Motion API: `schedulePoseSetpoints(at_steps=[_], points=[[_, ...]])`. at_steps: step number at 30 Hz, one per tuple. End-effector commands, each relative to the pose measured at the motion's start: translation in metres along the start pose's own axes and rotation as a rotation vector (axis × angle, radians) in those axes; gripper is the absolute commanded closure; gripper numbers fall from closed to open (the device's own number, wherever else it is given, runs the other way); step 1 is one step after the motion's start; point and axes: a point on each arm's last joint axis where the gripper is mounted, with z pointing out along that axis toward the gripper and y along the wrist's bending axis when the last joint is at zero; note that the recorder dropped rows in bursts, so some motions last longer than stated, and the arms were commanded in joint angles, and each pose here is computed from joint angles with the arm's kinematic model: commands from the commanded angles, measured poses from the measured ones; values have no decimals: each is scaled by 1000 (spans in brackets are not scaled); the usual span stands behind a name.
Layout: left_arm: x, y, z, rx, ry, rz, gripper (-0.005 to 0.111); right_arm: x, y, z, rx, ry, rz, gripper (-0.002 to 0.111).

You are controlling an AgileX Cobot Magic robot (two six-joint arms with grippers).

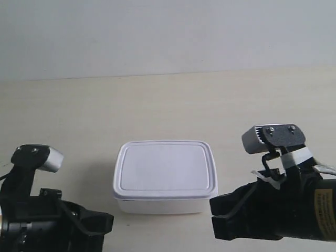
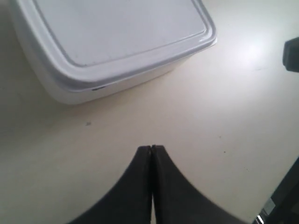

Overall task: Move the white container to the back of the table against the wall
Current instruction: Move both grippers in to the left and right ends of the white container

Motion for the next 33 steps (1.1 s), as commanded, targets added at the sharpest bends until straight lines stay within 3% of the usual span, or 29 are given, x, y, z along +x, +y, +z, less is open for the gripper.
schedulePoseSetpoints(at_steps=[1,11,25,33], points=[[-7,0,16,-23,37,11,107,1,0,15,-9,69,6,108],[-16,6,57,-67,127,-7,107,2,-9,44,46,160,29,108],[-28,16,95,-149,188,84,107,-11,-23,87,161,216,10,108],[-40,38,107,-241,179,54,107,-25,-28,110,210,205,-14,108]])
